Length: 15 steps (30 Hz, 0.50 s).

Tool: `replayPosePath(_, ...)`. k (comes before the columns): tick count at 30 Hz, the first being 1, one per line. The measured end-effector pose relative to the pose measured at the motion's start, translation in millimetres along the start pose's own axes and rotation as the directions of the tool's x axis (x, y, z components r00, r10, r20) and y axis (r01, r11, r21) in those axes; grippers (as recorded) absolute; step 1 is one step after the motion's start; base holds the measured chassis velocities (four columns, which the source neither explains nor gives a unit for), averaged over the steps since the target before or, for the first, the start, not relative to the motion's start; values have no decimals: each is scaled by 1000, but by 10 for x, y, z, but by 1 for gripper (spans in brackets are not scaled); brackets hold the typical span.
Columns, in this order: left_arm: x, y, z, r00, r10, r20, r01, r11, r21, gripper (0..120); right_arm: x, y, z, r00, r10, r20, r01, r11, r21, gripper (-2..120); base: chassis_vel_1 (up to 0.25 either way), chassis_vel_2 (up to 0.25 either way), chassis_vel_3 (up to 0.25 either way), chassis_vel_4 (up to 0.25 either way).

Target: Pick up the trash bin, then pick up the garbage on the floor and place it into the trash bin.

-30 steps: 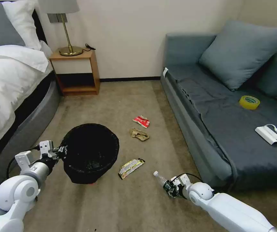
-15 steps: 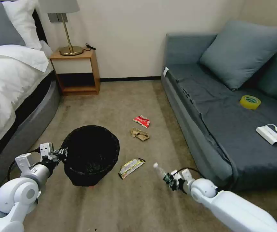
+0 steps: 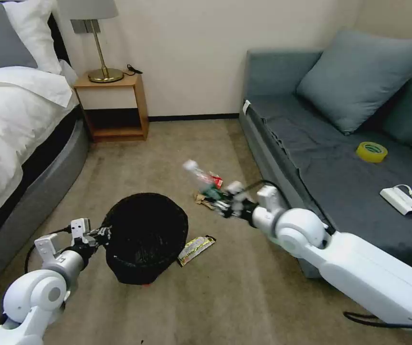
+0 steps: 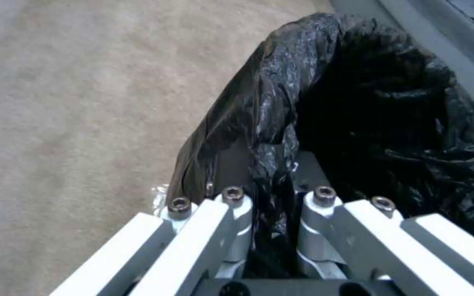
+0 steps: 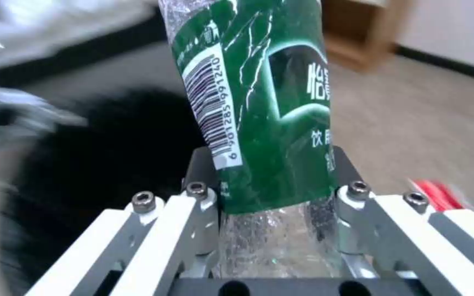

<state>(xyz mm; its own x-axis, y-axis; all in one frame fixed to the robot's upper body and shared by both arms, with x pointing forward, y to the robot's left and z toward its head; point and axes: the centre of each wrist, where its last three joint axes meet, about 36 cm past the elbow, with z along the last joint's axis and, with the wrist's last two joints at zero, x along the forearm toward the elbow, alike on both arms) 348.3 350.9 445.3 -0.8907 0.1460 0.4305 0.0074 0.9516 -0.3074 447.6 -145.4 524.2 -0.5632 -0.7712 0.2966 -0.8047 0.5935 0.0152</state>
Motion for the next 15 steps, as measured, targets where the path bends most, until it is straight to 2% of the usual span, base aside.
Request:
replayPosePath(2,5,-16,11,1000,5,-2,-5,1000,1,6,-29,80,-20,1000,-26,2,26,1000,7,25,0,0,0,0)
replayPosePath(4,34,-68,28,1000,25,-7,-25,1000,6,6,-117,291,35,995,-93,-19,94,995,21,25,0,0,0,0)
replayPosePath(9,96,-226,110,997,64,-34,-63,998,16,6,-295,449,268,985,-155,-71,158,986,49,23,0,0,0,0)
replayPosePath(15,140,-361,124,996,82,-34,-81,997,19,6,-431,537,457,980,-161,-119,168,984,54,23,0,0,0,0)
